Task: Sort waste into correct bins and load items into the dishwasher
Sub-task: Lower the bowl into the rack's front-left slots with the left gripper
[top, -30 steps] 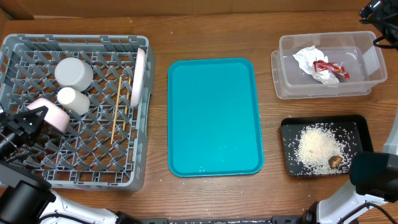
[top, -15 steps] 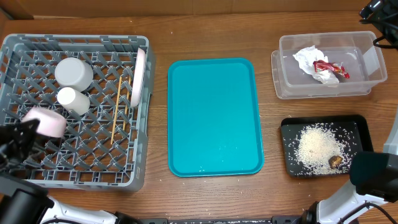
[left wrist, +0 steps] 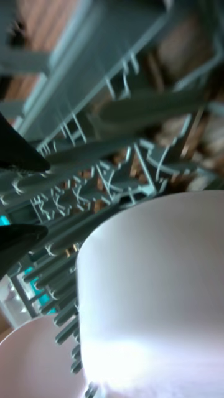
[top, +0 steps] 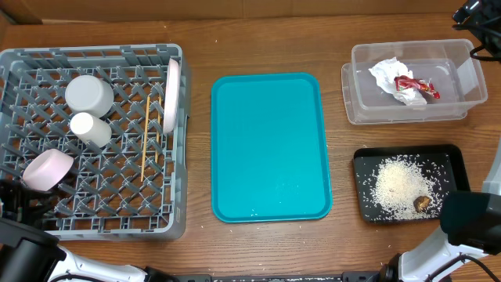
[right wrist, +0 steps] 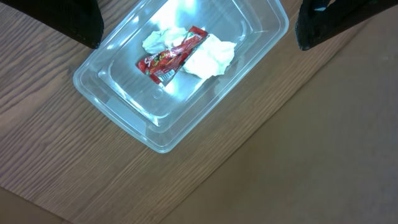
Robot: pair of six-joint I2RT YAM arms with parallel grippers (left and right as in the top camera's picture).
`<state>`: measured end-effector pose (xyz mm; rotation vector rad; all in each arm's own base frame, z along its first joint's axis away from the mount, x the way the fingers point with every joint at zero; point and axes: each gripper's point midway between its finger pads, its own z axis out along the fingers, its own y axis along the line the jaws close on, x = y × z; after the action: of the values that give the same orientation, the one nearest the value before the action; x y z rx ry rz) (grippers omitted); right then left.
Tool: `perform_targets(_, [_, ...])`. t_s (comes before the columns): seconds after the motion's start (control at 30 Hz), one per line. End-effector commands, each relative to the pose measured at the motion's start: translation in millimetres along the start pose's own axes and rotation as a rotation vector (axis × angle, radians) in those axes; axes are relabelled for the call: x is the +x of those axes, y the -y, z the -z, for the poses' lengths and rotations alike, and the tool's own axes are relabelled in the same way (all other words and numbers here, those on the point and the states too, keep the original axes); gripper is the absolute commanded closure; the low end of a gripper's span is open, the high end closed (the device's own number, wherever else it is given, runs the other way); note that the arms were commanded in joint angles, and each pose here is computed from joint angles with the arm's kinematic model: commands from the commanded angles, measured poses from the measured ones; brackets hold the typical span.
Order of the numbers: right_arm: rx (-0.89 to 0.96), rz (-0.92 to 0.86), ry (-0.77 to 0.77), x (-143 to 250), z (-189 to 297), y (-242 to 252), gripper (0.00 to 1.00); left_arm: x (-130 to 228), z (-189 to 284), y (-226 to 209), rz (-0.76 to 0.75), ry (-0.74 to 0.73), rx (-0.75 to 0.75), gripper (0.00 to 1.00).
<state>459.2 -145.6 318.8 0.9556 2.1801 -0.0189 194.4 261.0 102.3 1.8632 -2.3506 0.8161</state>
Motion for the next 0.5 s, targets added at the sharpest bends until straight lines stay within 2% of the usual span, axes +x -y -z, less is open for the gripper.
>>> perform_targets(0.0, [-0.002,-0.003,0.008,-1.6,3.0,0.3,0.00,-5.4,26.3,0.6,-0.017,0.095,-0.070,0.73])
perform_targets(0.13, [-0.002,-0.003,0.008,-1.6,3.0,0.3,0.00,-0.7,50.4,28.3,-0.119,0.221,-0.061,0.79])
perform_targets(0.2, [-0.002,-0.003,0.008,-1.6,3.0,0.3,0.00,-1.7,60.6,44.0,-0.180,0.299,-0.061,0.96])
perform_targets(0.3, [-0.002,-0.003,0.008,-1.6,3.0,0.3,0.00,-10.3,67.6,65.1,-0.240,0.399,-0.073,0.96])
perform_targets(0.47, [-0.002,-0.003,0.008,-1.6,3.0,0.3,0.00,-29.9,53.4,66.0,-0.199,0.490,-0.238,0.96])
